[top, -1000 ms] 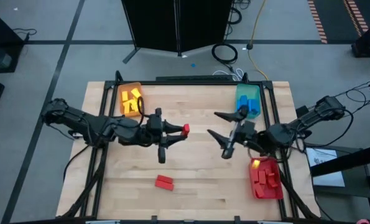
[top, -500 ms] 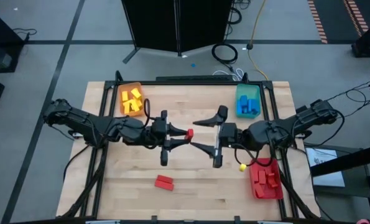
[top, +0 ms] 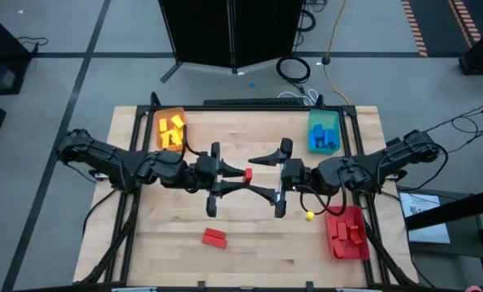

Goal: Sort blocks
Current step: Put the red block into the red bin

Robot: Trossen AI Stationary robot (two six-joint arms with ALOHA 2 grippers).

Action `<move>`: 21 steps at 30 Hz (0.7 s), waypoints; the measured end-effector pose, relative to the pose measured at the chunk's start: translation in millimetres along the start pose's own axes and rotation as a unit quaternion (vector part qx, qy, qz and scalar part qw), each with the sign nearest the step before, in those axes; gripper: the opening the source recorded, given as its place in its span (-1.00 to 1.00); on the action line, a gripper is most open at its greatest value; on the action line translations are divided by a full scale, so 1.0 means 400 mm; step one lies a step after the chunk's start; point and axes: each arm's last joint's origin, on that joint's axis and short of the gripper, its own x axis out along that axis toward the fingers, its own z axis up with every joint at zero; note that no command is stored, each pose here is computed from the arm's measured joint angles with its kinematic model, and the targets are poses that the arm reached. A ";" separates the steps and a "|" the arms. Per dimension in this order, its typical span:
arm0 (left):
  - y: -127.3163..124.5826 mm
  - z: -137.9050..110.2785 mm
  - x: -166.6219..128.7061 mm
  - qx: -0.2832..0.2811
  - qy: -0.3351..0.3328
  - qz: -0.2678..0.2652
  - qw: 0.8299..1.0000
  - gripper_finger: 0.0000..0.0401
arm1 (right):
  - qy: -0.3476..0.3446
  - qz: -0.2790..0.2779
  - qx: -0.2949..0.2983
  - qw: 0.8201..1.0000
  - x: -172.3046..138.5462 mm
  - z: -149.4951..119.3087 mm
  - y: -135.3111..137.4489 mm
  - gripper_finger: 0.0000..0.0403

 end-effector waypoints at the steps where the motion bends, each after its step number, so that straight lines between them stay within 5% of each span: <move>1: 0.000 0.000 0.000 0.000 0.000 0.000 1.000 -0.58 | -0.002 -0.001 0.001 1.000 0.000 0.001 -0.001 0.44; 9: 0.000 -0.003 0.002 0.001 0.002 0.000 1.000 -0.58 | -0.005 0.006 0.002 1.000 0.007 0.003 -0.012 0.34; 21: 0.003 -0.002 0.003 0.012 0.002 0.002 1.000 -0.58 | 0.007 0.019 -0.008 1.000 0.022 -0.009 -0.021 -0.30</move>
